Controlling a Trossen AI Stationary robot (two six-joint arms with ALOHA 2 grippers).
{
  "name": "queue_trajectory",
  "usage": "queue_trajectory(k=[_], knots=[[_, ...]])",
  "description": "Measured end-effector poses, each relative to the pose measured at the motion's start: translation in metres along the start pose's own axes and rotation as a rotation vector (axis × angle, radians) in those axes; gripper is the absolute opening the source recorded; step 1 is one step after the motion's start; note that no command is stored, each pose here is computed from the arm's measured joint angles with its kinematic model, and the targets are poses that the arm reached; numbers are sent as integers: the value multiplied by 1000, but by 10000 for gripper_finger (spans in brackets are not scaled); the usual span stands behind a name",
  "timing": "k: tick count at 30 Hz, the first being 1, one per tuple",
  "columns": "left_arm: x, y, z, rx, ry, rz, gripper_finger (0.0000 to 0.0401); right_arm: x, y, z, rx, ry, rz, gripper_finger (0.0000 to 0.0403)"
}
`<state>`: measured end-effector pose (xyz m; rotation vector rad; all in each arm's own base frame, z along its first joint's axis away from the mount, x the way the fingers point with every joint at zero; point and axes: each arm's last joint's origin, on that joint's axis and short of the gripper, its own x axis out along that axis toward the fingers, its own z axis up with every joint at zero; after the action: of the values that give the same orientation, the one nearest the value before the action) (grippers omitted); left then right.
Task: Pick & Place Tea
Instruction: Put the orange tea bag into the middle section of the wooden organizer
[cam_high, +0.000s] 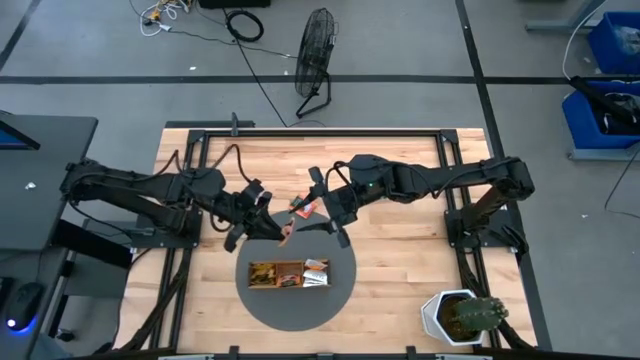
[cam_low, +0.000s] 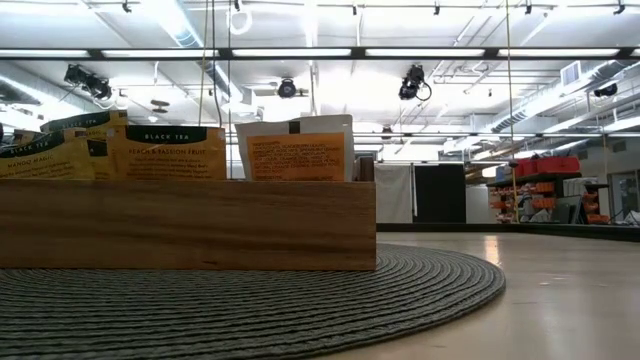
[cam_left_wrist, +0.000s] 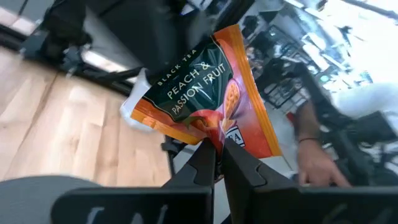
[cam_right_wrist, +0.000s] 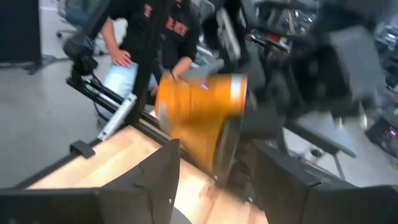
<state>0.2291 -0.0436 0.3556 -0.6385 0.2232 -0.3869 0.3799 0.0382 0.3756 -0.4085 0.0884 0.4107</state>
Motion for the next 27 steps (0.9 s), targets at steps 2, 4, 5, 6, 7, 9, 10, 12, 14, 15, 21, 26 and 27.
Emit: queue_trajectory(k=[2,4,5,6,7,9,10,12,14,15,21,26,27], knots=[[2,2,-2,-6,10,20,17,0,0,1,-1,-14,17,197],[3,2,-1,-2,-2,13,16,0,1,1,14,-14,30,191],[4,2,0,1,-7,8,16,0,1,0,26,-10,33,187],[5,3,-1,0,-6,10,16,0,2,0,36,-10,40,182],[5,3,-1,-1,-5,11,16,0,2,0,37,-13,50,176],[8,3,0,2,-13,5,17,0,2,0,38,-19,62,163],[8,4,-1,1,-11,9,17,0,2,0,40,-19,64,156],[9,5,-2,-3,1,15,17,0,3,0,49,-21,73,140],[12,6,-3,-2,2,15,16,0,3,1,64,-23,80,119],[12,7,-3,-2,6,17,16,0,3,1,64,-23,81,107],[13,7,-3,23,9,18,18,-1,2,0,74,-25,86,16],[13,7,-3,26,5,19,18,-2,1,-1,119,-36,130,5],[13,7,-3,22,4,21,19,-2,1,-1,122,-34,135,3]])
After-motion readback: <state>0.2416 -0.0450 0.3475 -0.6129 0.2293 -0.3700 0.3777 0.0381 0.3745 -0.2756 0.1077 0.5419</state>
